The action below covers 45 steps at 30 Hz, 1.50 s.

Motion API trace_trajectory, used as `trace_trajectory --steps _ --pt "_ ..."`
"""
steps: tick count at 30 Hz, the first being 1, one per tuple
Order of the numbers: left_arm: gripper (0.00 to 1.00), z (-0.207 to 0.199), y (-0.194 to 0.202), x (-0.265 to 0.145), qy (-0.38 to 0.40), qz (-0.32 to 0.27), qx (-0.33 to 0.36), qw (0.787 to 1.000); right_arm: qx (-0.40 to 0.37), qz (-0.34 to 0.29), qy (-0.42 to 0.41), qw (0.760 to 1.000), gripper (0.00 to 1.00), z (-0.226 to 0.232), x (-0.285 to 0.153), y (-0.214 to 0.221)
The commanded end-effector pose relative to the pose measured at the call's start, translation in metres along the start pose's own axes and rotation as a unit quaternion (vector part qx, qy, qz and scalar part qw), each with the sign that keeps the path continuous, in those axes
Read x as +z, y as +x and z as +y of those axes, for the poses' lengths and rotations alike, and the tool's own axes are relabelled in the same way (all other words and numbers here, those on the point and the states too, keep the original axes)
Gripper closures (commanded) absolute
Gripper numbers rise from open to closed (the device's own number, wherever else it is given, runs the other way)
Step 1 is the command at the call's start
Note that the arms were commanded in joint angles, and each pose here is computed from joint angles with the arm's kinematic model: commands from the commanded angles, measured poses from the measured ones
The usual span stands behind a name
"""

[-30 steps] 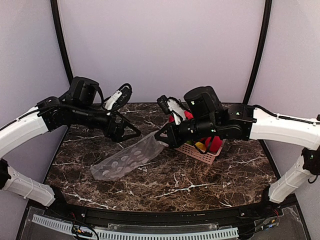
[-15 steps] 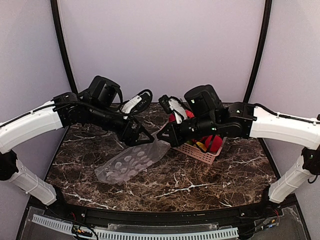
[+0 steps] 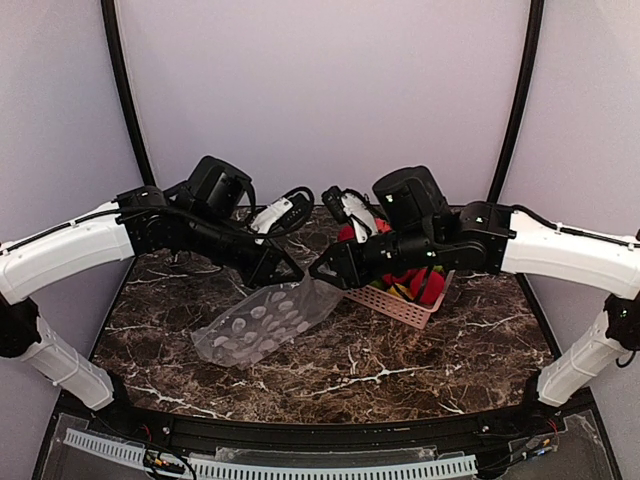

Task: Place the food in the zip-top bag and seal the zipper
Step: Pass from the right arm to the left, then pass from the left arm to the right

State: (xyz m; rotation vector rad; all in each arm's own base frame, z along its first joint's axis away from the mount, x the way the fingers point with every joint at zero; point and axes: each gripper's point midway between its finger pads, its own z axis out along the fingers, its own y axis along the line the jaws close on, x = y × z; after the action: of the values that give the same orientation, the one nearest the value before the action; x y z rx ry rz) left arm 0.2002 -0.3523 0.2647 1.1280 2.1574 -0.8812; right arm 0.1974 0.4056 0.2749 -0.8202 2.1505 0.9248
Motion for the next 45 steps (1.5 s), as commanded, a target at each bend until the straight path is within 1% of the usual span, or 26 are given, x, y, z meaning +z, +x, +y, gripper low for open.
trace_trajectory --steps 1,2,4,5,9,12,14,18,22,27,30,36,40,43,45 --pt "0.99 0.001 -0.017 -0.016 -0.022 -0.05 -0.02 0.998 0.019 -0.04 0.02 0.999 0.31 -0.017 -0.027 -0.017" --pt "0.99 0.002 -0.024 -0.02 -0.025 -0.069 -0.03 0.997 0.028 -0.046 0.025 0.998 0.22 -0.023 -0.032 -0.017" --pt "0.99 -0.001 -0.031 -0.026 -0.019 -0.092 -0.043 0.995 0.041 -0.063 0.027 0.997 0.12 -0.033 -0.043 -0.02" --pt "0.99 -0.004 -0.033 -0.03 -0.014 -0.099 -0.045 0.994 0.048 -0.073 0.029 0.996 0.09 -0.04 -0.049 -0.022" --pt "0.99 -0.009 -0.043 -0.043 -0.004 -0.125 -0.057 0.991 0.069 -0.117 0.023 0.99 0.03 -0.054 -0.076 -0.026" --pt "0.99 -0.011 -0.049 -0.053 0.005 -0.145 -0.061 0.987 0.079 -0.148 0.007 0.986 0.01 -0.064 -0.093 -0.023" --pt "0.99 -0.018 -0.054 -0.062 0.025 -0.166 -0.058 0.984 0.084 -0.18 -0.015 0.98 0.01 -0.068 -0.106 -0.026" --pt "0.99 -0.043 -0.066 -0.087 0.084 -0.209 -0.034 0.974 0.088 -0.219 -0.083 0.968 0.01 -0.071 -0.112 -0.017" --pt "0.99 -0.07 -0.074 -0.115 0.139 -0.243 -0.006 0.96 0.083 -0.224 -0.166 0.957 0.01 -0.061 -0.107 -0.002" --pt "0.99 -0.093 -0.079 -0.134 0.199 -0.26 0.01 0.945 0.076 -0.231 -0.227 0.943 0.05 -0.049 -0.104 0.003" --pt "0.99 -0.105 -0.078 -0.141 0.232 -0.259 0.017 0.938 0.064 -0.233 -0.247 0.939 0.08 -0.043 -0.103 -0.001" --pt "0.99 -0.119 -0.079 -0.152 0.27 -0.263 0.033 0.926 0.038 -0.232 -0.277 0.932 0.16 -0.03 -0.107 -0.01" --pt "0.99 -0.124 -0.081 -0.156 0.283 -0.268 0.041 0.92 0.029 -0.235 -0.284 0.929 0.23 -0.027 -0.108 -0.016" --pt "0.99 -0.125 -0.08 -0.156 0.286 -0.267 0.042 0.919 0.024 -0.242 -0.292 0.925 0.31 -0.023 -0.112 -0.019" --pt "0.99 -0.124 -0.08 -0.156 0.285 -0.268 0.041 0.92 0.02 -0.244 -0.296 0.923 0.37 -0.022 -0.113 -0.02"
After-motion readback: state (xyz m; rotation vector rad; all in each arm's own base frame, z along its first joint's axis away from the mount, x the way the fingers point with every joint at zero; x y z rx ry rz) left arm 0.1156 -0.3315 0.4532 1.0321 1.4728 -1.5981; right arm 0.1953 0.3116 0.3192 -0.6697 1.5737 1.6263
